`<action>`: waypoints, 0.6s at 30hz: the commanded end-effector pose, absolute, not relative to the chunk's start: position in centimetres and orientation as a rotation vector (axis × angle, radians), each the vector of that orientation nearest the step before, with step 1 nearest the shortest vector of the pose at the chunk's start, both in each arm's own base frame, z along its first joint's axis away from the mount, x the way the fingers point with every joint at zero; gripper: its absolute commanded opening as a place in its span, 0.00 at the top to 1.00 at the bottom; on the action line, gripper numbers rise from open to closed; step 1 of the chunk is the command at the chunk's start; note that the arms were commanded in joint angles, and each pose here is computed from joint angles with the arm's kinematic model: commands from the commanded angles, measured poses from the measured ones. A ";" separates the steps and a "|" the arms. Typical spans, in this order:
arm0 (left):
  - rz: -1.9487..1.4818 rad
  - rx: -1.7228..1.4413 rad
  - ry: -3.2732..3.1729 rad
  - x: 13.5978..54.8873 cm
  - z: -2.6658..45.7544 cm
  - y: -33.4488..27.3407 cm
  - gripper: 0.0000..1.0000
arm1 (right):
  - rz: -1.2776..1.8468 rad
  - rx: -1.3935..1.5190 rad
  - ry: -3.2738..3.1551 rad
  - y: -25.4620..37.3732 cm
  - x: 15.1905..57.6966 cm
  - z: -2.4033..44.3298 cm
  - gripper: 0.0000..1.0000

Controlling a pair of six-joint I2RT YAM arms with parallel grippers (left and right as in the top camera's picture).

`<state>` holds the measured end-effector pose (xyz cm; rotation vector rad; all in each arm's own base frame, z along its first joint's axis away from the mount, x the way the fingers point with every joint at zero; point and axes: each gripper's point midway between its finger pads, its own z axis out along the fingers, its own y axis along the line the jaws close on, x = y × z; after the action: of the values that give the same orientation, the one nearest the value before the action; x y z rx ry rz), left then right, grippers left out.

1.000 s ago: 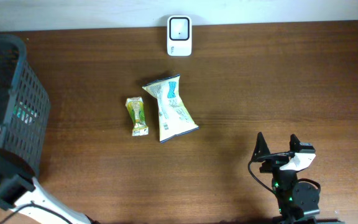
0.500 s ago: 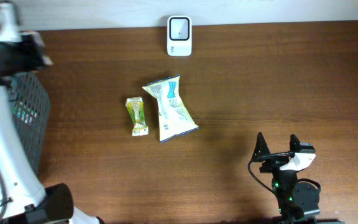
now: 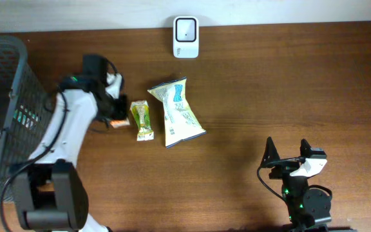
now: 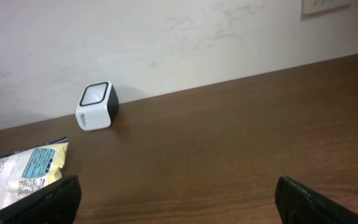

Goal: Scan the item barcode
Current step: 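Carry the Kleenex pack out and set it left of the tea pouch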

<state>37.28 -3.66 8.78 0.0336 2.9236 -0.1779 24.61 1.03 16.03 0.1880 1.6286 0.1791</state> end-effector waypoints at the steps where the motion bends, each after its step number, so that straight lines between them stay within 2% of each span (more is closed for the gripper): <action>1: -0.106 -0.092 2.954 35.5 4.6 -2.9 0.63 | 0.182 0.194 1.638 1.1 24.6 15.7 0.01; 9: -0.057 -0.153 2.834 36.9 1.8 -2.4 0.65 | 0.182 0.194 1.638 1.1 24.6 15.6 0.01; 18: -0.120 0.045 2.830 37.3 -0.2 -8.0 0.64 | 0.182 0.194 1.638 1.1 24.6 15.6 0.01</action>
<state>37.83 -5.84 0.70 -0.0161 2.8181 -0.0823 24.61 1.02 16.03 0.1883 1.6286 0.1788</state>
